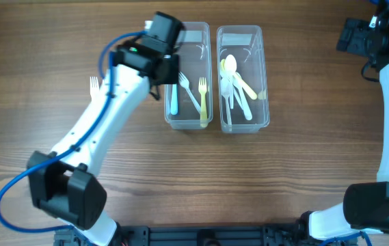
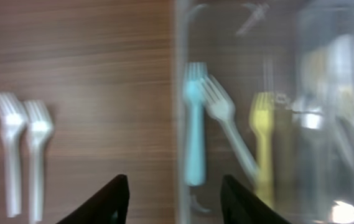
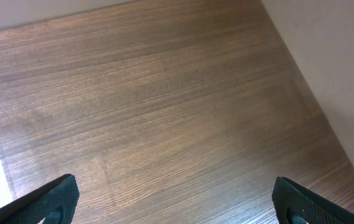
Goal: Pack container
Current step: 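Place the yellow fork into the left container and release, then move the left gripper to the remaining white forks and grasp one, then carry the white fork into the left container, release, and lift away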
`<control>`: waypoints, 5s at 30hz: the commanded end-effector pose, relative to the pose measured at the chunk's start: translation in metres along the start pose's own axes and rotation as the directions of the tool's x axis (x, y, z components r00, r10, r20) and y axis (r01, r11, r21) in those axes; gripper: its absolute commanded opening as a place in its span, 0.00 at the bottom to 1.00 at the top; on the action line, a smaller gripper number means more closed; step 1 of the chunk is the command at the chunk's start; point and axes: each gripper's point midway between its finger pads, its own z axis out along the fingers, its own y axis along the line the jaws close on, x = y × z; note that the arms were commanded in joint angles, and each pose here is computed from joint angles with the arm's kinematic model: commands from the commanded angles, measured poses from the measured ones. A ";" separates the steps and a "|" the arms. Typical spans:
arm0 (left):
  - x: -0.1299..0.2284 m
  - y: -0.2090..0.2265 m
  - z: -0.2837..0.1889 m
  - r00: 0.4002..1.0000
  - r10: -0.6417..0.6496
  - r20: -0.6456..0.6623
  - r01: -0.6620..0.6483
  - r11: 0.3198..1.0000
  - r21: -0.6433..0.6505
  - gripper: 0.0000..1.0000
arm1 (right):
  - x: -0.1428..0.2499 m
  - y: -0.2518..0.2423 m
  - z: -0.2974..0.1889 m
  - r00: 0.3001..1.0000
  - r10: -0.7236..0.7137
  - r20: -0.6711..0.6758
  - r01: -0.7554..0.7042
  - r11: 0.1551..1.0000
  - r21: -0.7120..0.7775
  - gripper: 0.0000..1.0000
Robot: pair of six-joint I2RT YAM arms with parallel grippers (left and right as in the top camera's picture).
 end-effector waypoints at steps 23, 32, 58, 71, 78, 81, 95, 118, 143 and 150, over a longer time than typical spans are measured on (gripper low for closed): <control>0.054 0.149 0.063 0.982 -0.139 -0.125 0.108 0.967 -0.232 0.46 | -0.003 -0.002 0.000 1.000 0.012 0.007 -0.012 1.000 0.016 1.00; 0.075 0.167 0.078 0.966 -0.202 -0.159 0.162 0.958 -0.234 0.27 | -0.003 -0.002 0.000 1.000 0.012 0.007 -0.013 1.000 0.016 1.00; 0.102 0.166 0.148 0.950 -0.099 -0.296 0.084 0.994 -0.063 0.37 | -0.003 -0.002 0.000 1.000 0.012 0.007 -0.012 1.000 0.015 1.00; 0.108 0.180 0.156 0.945 -0.105 -0.311 0.085 0.993 -0.076 0.29 | -0.003 -0.002 0.000 1.000 0.012 0.007 -0.012 1.000 0.016 1.00; 0.107 0.165 0.156 0.945 -0.107 -0.310 0.116 0.993 0.009 0.14 | -0.003 -0.002 0.000 1.000 0.012 0.007 -0.012 1.000 0.016 1.00; 0.107 0.165 0.156 0.943 -0.113 -0.312 0.121 0.993 0.006 0.10 | -0.003 -0.002 0.000 1.000 0.011 0.007 -0.011 1.000 0.016 1.00; 0.042 0.169 0.098 0.954 -0.233 -0.191 0.235 0.972 -0.013 0.04 | -0.003 -0.002 0.000 1.000 0.012 0.007 -0.012 1.000 0.016 0.99; -0.007 -0.062 -0.005 0.998 -0.065 0.010 0.056 0.928 0.368 0.04 | -0.003 -0.002 0.000 1.000 0.012 0.007 -0.012 1.000 0.015 1.00; 0.006 -0.084 0.071 1.000 -0.025 -0.007 0.026 0.972 0.235 0.26 | -0.003 -0.002 0.000 1.000 0.012 0.007 -0.012 1.000 0.016 1.00; -0.004 -0.079 0.068 0.999 -0.042 0.025 0.035 0.973 0.229 0.47 | -0.003 -0.002 0.000 1.000 0.012 0.007 -0.012 1.000 0.016 1.00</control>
